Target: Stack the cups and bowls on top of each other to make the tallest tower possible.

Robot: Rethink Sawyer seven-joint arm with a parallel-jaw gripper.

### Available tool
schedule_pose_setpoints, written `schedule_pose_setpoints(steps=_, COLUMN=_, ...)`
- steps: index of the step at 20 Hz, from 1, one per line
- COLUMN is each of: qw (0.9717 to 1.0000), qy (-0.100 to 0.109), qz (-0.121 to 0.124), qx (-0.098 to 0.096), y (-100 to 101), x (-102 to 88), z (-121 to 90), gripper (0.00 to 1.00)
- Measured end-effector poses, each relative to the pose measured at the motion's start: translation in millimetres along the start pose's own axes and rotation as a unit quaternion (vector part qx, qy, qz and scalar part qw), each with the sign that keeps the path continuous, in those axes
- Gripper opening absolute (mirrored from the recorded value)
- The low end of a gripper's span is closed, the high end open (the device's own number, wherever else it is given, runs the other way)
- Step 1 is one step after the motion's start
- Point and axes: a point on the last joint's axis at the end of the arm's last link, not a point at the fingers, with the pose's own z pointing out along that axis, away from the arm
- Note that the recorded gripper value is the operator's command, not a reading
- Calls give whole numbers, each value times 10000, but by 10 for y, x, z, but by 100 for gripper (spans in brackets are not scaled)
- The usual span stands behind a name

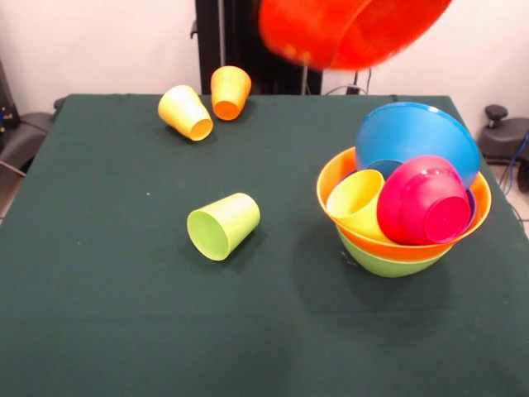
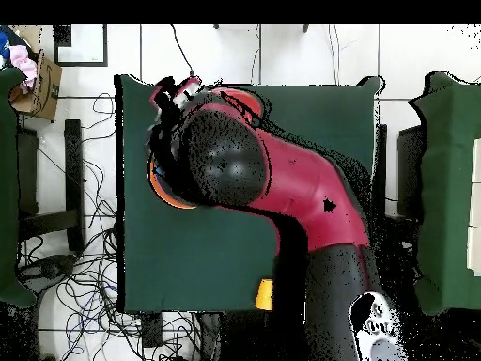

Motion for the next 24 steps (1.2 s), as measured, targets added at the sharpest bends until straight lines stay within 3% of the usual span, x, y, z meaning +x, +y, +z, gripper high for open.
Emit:
schedule_pose_setpoints(steps=4, qw=9979, qy=-387, qz=174, qx=-480, y=-274, x=-223, z=238, gripper=0)
schedule_pose_setpoints(steps=8, qw=9951, qy=-550, qz=125, qx=-810, y=-430, x=-227, z=446, gripper=0)
schedule_pose_setpoints(steps=10, qw=9941, qy=-538, qz=55, qx=-942, y=-454, x=-171, z=520, gripper=0)
schedule_pose_setpoints(steps=14, qw=9914, qy=-354, qz=-214, qx=-1243, y=-415, x=120, z=665, gripper=0)
schedule_pose_setpoints(steps=18, qw=9898, qy=-207, qz=-462, qx=-1332, y=-334, x=437, z=721, gripper=0)
schedule_pose_setpoints(steps=21, qw=9901, qy=-210, qz=-720, qx=-1186, y=-257, x=752, z=755, gripper=0)
schedule_pose_setpoints(steps=23, qw=9901, qy=-235, qz=-790, qx=-1135, y=-239, x=831, z=761, gripper=0)
schedule_pose_setpoints(steps=24, qw=9900, qy=-282, qz=-913, qx=-1037, y=-208, x=982, z=767, gripper=0)
